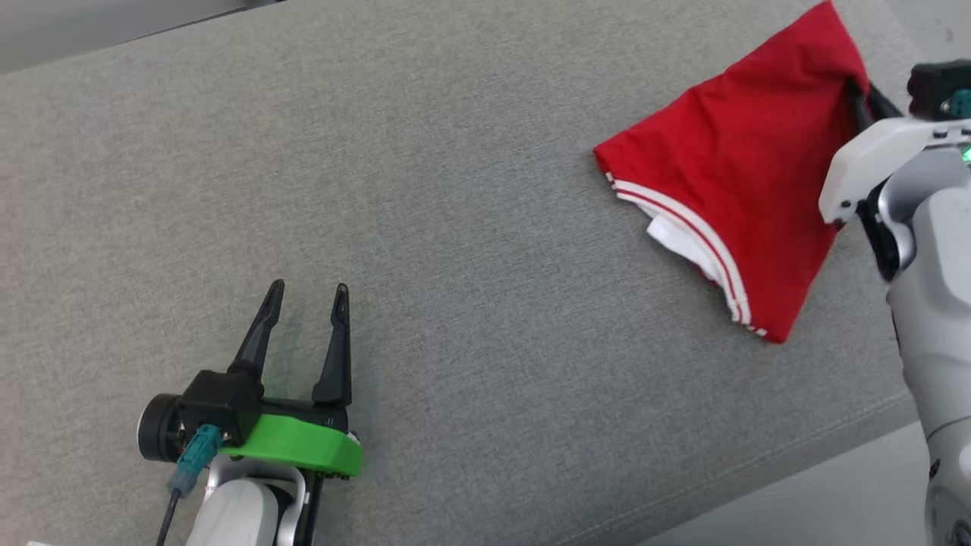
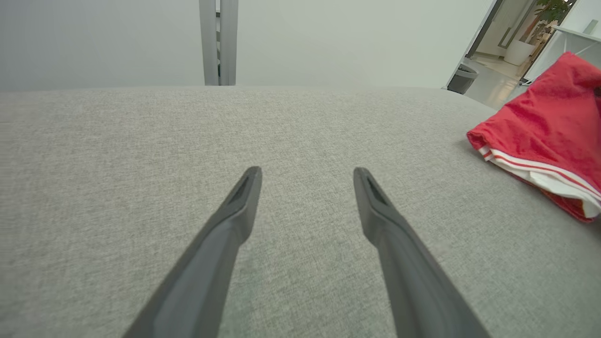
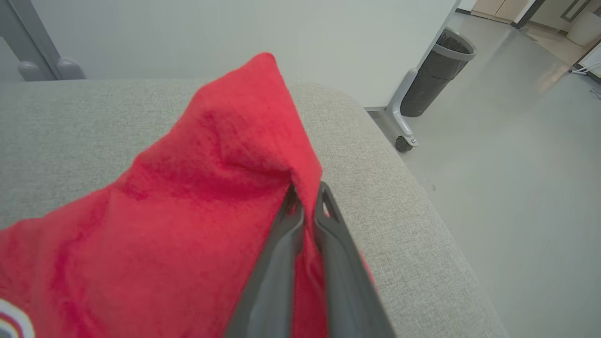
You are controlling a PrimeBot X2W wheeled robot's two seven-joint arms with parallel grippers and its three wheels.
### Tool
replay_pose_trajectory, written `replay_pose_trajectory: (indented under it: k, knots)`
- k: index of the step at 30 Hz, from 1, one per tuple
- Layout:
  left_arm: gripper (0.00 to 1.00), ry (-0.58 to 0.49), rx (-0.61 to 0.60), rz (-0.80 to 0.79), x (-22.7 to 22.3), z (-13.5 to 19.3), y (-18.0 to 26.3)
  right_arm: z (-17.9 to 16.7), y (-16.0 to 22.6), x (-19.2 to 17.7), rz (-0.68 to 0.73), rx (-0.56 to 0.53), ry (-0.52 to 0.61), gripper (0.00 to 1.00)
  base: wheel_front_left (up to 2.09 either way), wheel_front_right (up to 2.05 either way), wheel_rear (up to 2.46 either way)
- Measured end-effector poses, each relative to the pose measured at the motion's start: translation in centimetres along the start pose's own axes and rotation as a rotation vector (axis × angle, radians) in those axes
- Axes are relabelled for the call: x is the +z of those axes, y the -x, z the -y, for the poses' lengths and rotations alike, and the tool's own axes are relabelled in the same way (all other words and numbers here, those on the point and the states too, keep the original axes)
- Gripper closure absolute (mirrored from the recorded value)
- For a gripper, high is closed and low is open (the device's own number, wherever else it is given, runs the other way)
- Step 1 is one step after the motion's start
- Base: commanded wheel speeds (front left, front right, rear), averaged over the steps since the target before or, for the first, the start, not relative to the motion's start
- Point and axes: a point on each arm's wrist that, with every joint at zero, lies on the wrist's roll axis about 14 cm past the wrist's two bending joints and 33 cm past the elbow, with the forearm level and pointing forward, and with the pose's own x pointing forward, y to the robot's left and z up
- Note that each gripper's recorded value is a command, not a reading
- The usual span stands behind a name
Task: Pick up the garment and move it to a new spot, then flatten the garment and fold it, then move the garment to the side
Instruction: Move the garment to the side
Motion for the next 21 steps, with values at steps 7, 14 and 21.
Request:
replay_pose_trajectory:
  k: [7,14,21]
  knots:
    - [0.0,-0.007,0.049,0.004,0.0,-2.1,0.2,2.9,-3.0,2.4,0.028,-0.066,0.06,1.0,0.0,0.0,0.0]
    - [0.0,-0.009,0.09,-0.02,-0.9,-3.9,0.7,6.8,-4.2,1.4,0.001,-0.175,0.042,1.0,0.0,0.0,0.0]
    - [0.0,-0.013,0.119,-0.033,-1.4,-5.1,1.0,9.1,-4.3,-0.6,-0.023,-0.259,0.026,0.98,0.0,0.0,0.0]
